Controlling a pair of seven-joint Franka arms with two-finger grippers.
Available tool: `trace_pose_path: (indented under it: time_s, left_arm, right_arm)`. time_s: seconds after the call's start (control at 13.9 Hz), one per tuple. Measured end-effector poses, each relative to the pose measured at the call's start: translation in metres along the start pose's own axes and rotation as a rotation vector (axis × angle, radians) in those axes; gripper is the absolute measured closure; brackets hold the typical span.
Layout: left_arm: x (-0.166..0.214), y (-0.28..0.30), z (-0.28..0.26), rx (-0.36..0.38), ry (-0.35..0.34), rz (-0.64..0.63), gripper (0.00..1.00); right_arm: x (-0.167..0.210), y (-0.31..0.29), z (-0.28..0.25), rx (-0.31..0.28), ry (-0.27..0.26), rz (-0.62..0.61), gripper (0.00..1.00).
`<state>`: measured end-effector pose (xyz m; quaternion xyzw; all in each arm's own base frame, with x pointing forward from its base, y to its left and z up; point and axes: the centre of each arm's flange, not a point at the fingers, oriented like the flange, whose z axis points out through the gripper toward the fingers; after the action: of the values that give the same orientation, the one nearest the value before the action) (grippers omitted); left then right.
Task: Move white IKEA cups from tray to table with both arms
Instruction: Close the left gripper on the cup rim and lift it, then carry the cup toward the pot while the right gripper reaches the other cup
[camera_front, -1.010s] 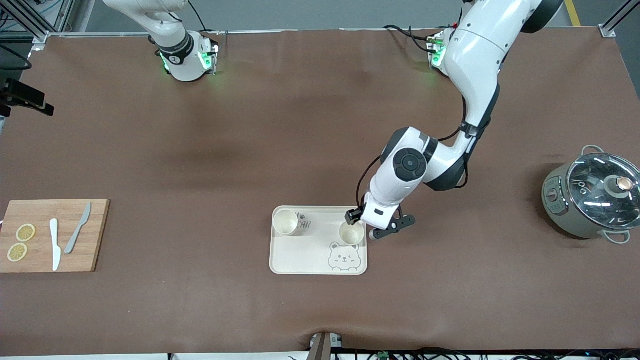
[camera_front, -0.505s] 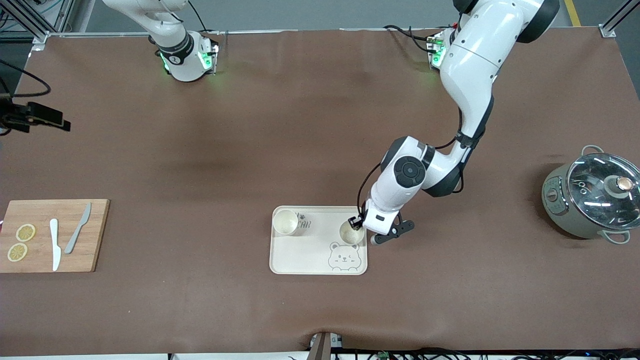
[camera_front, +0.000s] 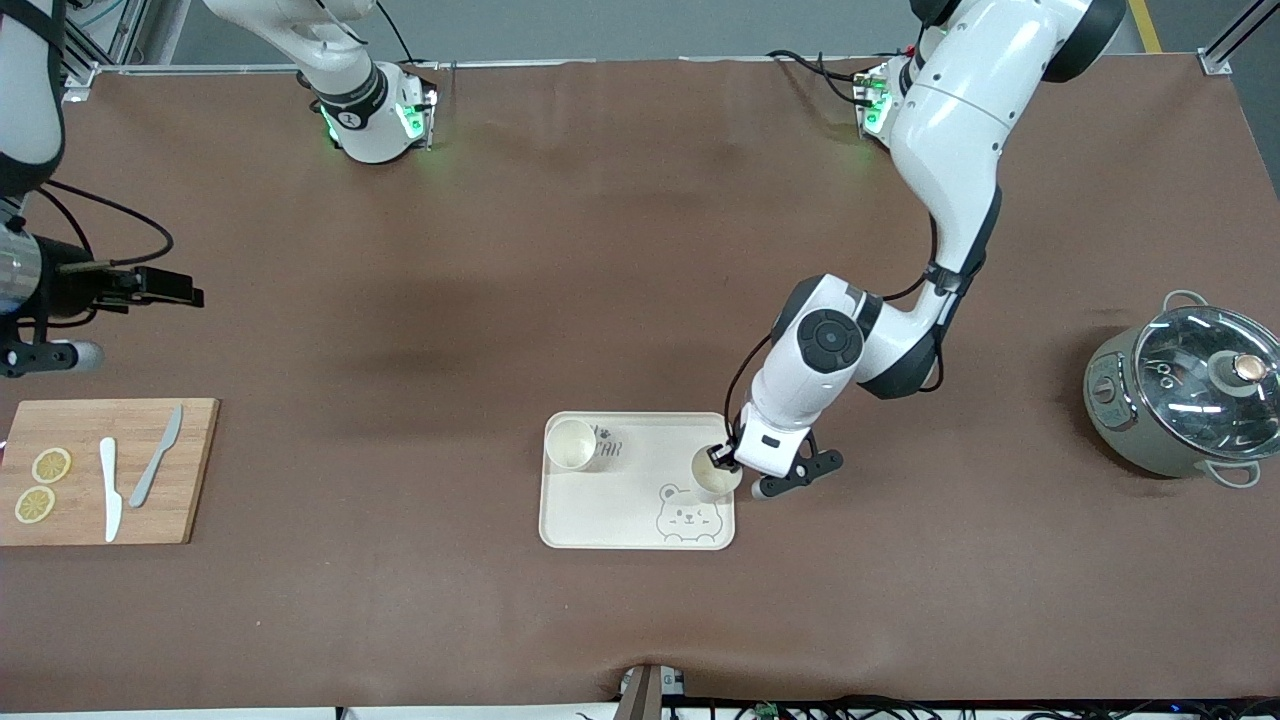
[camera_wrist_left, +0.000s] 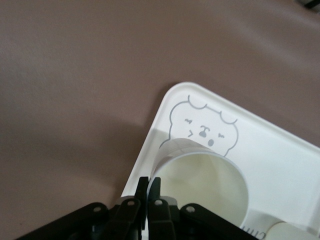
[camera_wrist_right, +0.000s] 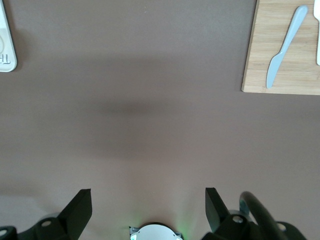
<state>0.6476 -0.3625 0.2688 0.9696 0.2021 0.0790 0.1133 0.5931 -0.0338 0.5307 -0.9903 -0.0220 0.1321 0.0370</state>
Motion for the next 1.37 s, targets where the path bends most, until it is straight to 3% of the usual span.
trace_pose_path:
  time_s: [0.29,0.58,0.79,1.01,1.37]
  left_arm:
    - [0.026,-0.004,-0.079,0.044,0.007,0.012,0.97]
    - [0.074,-0.055,-0.135,0.121,-0.008,-0.010,0.97]
    - [0.112,-0.115,-0.130,0.172,-0.036,-0.043,0.97]
    - [0.145,-0.189,-0.113,0.215,-0.078,-0.044,0.97]
    - [0.162,-0.266,-0.083,0.249,-0.144,-0.031,0.97]
  right_arm:
    - [0.023,-0.028,0.018,0.091,0.021,-0.026,0.00]
    - [0.054,-0.113,0.049,0.076,0.055,0.079,0.00]
    - [0.080,-0.211,0.096,0.059,0.112,0.173,0.00]
    - [0.098,-0.272,0.136,0.085,0.192,0.309,0.00]
    - [0.112,-0.333,0.203,0.103,0.240,0.402,0.00]
